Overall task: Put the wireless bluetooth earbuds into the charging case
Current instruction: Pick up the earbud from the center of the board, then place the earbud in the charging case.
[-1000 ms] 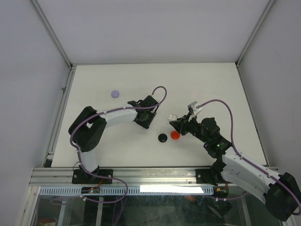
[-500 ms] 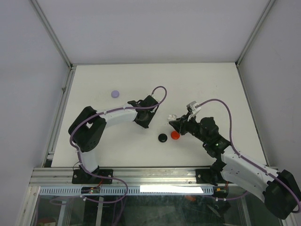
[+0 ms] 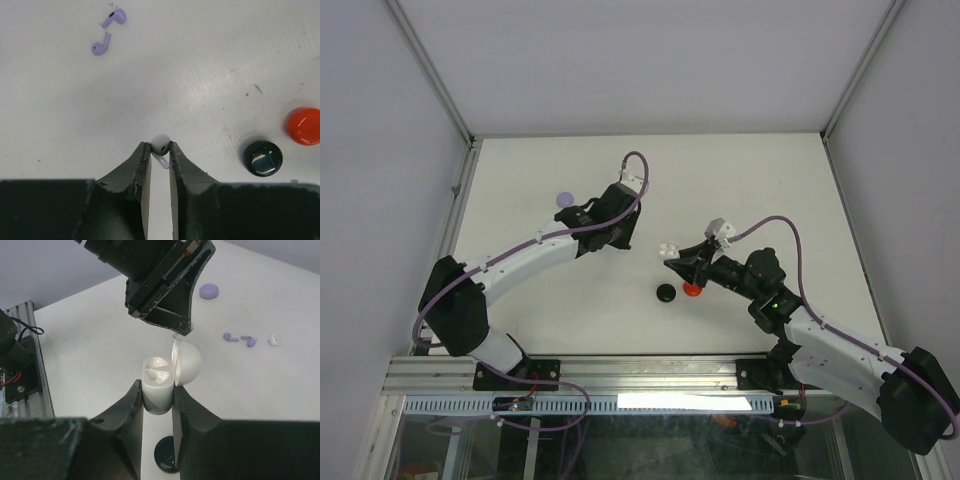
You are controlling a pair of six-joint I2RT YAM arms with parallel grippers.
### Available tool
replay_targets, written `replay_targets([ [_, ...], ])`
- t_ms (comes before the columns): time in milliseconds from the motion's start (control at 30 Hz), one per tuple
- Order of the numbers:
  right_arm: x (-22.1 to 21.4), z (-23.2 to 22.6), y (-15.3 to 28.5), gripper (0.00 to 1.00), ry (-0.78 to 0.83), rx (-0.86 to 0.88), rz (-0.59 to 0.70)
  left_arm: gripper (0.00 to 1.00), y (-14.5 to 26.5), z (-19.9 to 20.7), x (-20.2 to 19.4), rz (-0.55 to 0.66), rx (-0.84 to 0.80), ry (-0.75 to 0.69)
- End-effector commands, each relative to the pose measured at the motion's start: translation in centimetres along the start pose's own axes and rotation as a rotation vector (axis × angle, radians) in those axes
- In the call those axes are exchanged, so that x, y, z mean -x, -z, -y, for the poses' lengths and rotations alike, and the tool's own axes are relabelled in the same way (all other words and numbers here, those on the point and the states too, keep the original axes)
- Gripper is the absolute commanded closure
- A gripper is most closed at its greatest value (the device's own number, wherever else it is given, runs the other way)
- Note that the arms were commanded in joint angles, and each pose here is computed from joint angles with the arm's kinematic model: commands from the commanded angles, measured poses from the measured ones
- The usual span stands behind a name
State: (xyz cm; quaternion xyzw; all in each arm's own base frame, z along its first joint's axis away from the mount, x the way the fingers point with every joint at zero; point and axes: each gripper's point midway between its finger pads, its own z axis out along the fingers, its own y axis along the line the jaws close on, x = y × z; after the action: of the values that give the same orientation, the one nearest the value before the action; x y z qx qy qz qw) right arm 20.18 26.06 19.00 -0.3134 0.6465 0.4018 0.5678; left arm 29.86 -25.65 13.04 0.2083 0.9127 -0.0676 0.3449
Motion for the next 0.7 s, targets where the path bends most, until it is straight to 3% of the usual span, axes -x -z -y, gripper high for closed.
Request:
replay_targets([
  [0,4.9,-0.6,-0.5,1.00,0.177,0.027,0.207,0.96,4.6,0.2,6.6,0.233,-0.030,0.072],
  [300,7.5,1.7,-0.7,1.00,0.264,-0.128,0.317,0.96,12.4,1.7,11.7,0.490,-0.161,0.127],
  [667,8.1,2.0,-1.1,1.00,0.283,-0.166,0.412,0.96,15.0,4.5,13.4,0.624,-0.253,0.190],
])
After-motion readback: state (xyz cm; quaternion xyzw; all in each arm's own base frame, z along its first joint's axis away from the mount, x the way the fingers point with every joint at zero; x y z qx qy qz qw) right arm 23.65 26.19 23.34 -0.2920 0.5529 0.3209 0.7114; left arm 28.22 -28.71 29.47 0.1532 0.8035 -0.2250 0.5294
